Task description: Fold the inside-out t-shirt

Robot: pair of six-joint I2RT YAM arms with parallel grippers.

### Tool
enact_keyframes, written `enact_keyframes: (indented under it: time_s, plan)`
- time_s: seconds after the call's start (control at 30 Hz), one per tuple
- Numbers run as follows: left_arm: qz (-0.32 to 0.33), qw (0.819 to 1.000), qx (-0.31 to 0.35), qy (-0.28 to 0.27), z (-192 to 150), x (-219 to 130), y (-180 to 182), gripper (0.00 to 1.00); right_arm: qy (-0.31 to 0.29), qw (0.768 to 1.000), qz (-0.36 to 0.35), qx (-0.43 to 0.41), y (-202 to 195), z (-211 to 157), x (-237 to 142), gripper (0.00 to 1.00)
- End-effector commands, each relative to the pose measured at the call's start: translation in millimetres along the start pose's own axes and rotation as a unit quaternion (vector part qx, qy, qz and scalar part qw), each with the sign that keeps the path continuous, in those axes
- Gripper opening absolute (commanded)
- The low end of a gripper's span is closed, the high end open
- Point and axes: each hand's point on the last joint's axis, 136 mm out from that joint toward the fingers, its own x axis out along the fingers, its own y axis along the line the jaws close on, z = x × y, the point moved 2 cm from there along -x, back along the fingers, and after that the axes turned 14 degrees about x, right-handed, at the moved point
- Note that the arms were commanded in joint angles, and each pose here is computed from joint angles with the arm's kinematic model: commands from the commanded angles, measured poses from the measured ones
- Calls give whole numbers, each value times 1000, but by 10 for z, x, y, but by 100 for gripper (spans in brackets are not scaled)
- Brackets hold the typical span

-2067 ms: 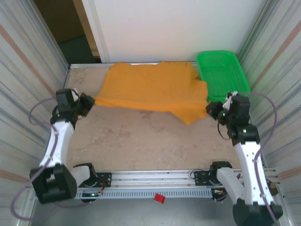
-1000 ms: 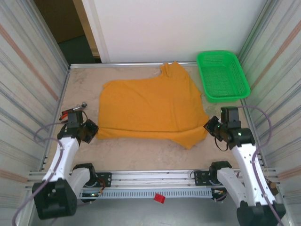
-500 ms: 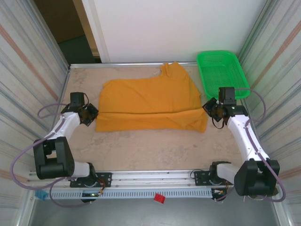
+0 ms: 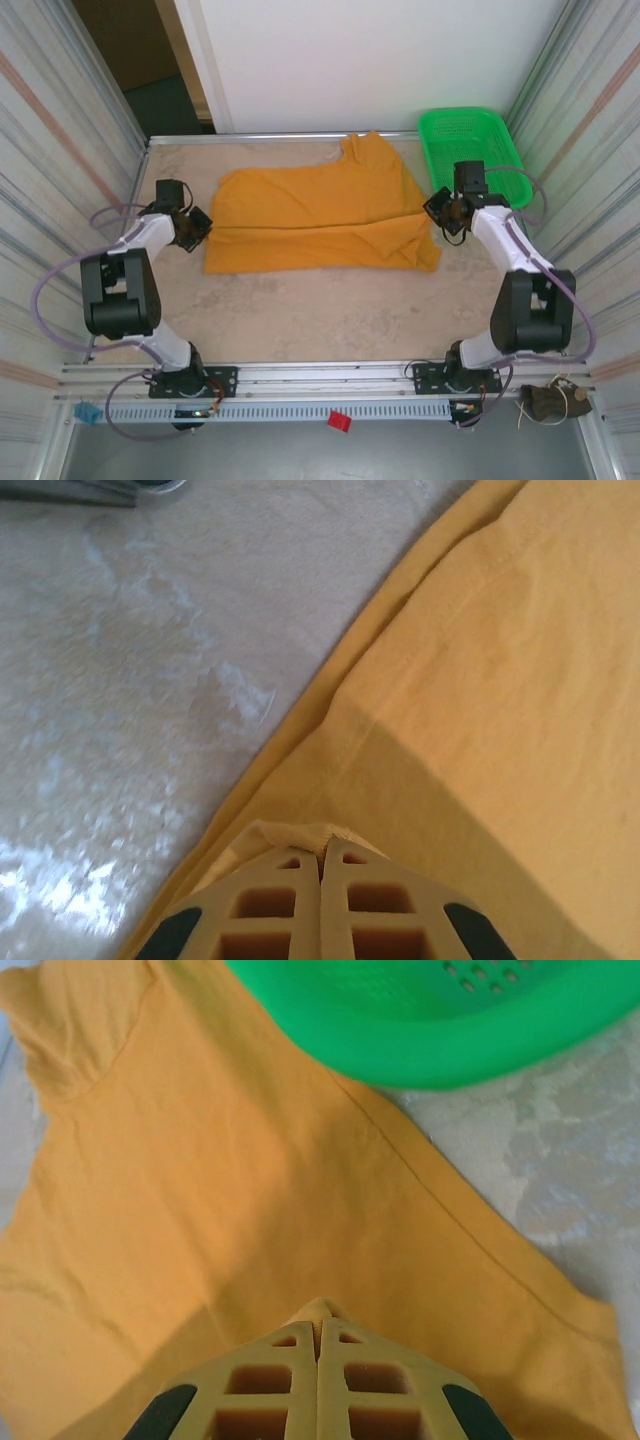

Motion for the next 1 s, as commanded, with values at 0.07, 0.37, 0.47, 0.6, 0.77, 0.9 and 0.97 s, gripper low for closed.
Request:
enact_keyframes:
  time_s: [0.07,0.37,0.47,0.6,0.77,0.9,0.97]
  plan:
    - [9,999,31,-27,290,73,-60,53,-4,999,18,-30,254,187,276,41]
    - [-34,995,53,-83,279,-556,-259,76,-25,990,22,-139,289,-221,-328,54]
    - [-50,995,45,-76,-85,-687,-248,75,8,989,9,-148,103,-544,-278,48]
    - [-62,995,52,-59,-557,-693,-237,75,45,987,-16,-155,-142,-934,-76,48]
    - [-66,996,42,-42,-809,-496,-149,74,83,980,-51,-175,-294,-1248,232,37]
    - [-59,996,48,-35,-799,-394,-156,74,90,976,-69,-188,-319,-1352,384,36]
    - [-56,997,51,-32,-791,-348,-162,74,91,975,-77,-188,-333,-1365,444,36]
